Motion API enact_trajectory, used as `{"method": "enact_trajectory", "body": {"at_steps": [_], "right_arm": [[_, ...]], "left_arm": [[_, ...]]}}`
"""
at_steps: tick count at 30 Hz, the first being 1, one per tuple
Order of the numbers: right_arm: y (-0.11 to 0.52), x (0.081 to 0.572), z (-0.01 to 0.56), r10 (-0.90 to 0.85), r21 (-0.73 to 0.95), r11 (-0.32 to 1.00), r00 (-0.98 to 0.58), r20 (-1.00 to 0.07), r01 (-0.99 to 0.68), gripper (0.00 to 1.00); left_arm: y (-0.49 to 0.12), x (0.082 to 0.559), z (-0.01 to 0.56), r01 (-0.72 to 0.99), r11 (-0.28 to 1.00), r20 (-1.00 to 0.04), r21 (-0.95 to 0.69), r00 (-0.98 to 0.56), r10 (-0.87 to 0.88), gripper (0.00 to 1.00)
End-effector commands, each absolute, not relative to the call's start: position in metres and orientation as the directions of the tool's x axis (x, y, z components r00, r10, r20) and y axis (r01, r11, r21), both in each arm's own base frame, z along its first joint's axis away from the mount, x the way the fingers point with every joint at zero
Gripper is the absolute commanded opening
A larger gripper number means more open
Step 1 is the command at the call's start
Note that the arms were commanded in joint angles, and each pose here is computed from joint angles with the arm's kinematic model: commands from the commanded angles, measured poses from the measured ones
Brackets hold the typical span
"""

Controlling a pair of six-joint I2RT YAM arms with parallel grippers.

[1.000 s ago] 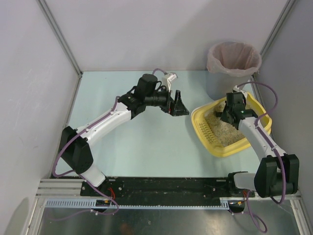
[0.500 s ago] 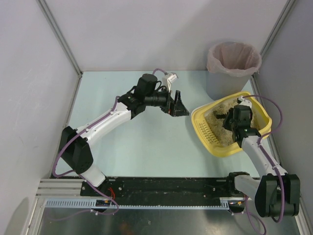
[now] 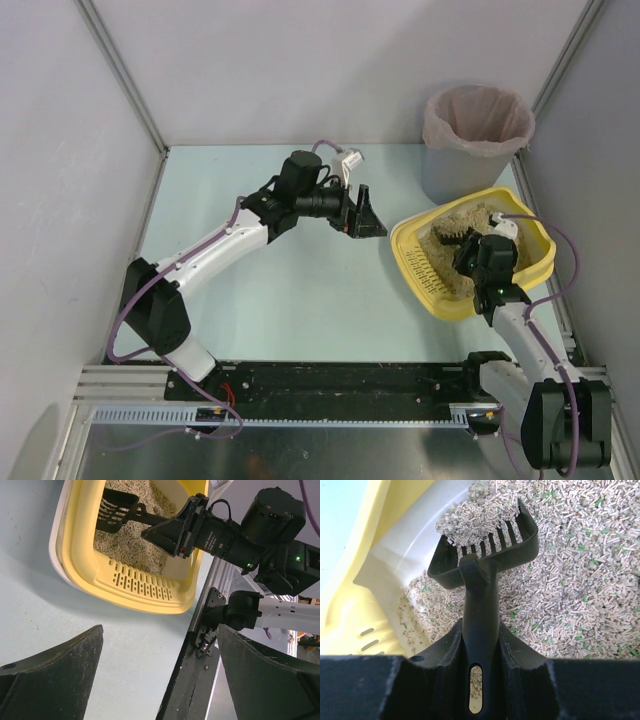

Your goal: Clean the litter box

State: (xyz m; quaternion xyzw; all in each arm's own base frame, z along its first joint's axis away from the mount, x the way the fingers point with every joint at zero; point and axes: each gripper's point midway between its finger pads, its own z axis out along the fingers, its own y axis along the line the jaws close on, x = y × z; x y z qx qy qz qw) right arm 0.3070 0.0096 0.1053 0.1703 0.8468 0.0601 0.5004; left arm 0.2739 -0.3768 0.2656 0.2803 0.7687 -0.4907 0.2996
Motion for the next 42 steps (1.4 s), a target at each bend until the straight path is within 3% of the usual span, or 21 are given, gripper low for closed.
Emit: {"method": "enact_trajectory", "body": {"at_steps": [1, 24, 42], "right_arm": [[0.025, 0.322, 0.142, 0.408, 0.386, 0.913, -0.292, -0.865, 0.13, 0.0], [0.029, 0.31, 0.151, 0.436, 0.435, 0.899, -0.149, -0.887, 0.039, 0.0], [0.014, 0.3, 0.152, 0.408, 0.395, 0.911, -0.123, -0.905, 0.115, 0.0]], "left_arm": [[-0.377, 0.27, 0.287, 0.749, 0.312, -0.76, -0.584, -0.64, 0.113, 0.98], [-0.38, 0.271, 0.278, 0.736, 0.313, -0.742, -0.6, -0.658, 0.125, 0.98], [-0.382, 0.27, 0.271, 0.724, 0.309, -0.725, -0.617, -0.676, 0.135, 0.98]]}}
